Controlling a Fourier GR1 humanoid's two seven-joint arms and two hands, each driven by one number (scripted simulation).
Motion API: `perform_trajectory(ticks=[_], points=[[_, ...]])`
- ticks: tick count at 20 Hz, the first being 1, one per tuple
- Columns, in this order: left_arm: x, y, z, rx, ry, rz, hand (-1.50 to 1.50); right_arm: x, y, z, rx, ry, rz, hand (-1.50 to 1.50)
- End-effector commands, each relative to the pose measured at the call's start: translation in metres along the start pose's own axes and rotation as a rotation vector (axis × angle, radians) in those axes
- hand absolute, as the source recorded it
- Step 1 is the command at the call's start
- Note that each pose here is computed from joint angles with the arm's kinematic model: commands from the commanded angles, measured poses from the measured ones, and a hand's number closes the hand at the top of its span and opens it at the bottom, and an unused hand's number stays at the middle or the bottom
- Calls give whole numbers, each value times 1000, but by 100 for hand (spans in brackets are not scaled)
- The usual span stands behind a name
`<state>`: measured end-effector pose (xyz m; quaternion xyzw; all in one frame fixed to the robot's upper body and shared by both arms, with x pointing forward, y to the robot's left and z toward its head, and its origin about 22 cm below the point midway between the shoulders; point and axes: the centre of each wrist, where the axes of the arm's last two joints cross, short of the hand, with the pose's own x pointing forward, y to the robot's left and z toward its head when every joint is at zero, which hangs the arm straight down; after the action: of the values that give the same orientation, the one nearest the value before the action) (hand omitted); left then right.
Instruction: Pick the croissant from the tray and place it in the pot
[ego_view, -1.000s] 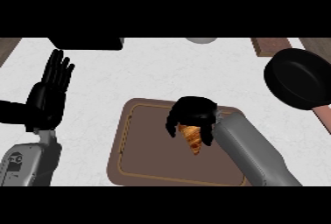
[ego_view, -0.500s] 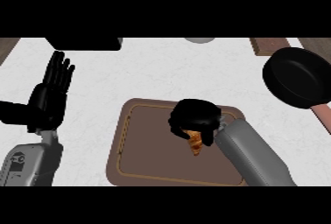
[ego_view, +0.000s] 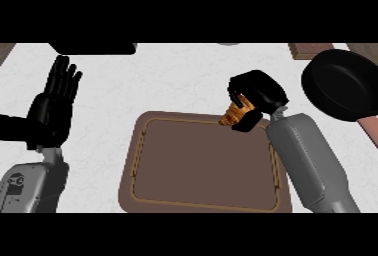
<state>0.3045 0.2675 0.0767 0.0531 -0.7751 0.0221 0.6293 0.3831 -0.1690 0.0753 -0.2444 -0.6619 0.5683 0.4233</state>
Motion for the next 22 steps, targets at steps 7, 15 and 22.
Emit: perform_trajectory(ticks=[7,15,22], points=[[4,-7,-2,-37,-11,15,0,-43,-100,-2,-502,892,77,150],[10,-20,-7,-101,-19,13,0,-42,-173,-11,-899,1418,303,150],[17,-32,-15,-89,-24,30,0,-25,-195,-40,-964,1680,363,150]])
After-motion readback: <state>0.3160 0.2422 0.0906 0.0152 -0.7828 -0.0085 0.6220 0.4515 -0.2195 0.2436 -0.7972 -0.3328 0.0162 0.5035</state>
